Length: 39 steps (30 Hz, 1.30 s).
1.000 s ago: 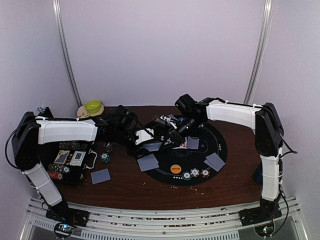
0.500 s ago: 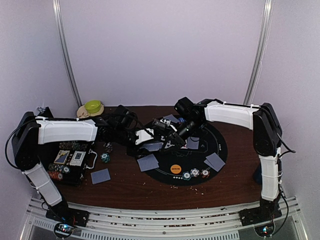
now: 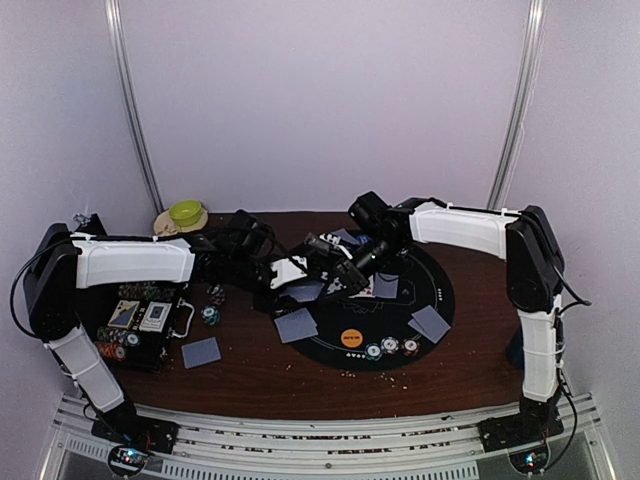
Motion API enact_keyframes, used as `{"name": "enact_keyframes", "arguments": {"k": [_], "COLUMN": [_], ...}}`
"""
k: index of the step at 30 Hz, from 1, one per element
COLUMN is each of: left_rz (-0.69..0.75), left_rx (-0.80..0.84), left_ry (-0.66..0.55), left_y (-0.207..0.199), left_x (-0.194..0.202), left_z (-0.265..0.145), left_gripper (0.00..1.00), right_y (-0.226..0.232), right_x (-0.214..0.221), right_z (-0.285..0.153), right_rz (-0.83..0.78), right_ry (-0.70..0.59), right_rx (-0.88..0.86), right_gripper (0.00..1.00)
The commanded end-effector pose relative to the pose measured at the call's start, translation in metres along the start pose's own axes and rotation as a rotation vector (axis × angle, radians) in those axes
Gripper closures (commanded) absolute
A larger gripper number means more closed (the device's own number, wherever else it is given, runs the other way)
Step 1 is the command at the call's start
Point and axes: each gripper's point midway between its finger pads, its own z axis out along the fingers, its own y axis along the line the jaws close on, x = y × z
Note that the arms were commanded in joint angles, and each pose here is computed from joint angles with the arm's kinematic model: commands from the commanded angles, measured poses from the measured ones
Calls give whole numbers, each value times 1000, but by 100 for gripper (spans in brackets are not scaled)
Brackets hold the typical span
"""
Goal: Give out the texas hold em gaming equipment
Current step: Pick up the poker card from the face-down deck piles, then place the poker card in the community card area.
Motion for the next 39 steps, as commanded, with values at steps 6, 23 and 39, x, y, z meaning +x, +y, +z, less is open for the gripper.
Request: {"name": "enact_keyframes", "arguments": {"k": [6,23,39], "left_rz": [28,27,23], "left_rx": [-28,-29,-47], "left_ry": [-39,-31,-25], "left_y": [7,7,11], "left_x": [-10,-8,-7], "left_z": [2,3,4], "left_gripper": [44,44,44], "right_y": [1,-13,-35], "right_x": [-18,-5,16], "right_z": [-11,-33,-60], "right_rz": [-13,9,50], "right_ry": [-65,-56,-63], "right_rx": [3,29,87], "right_gripper": [74,100,100]}}
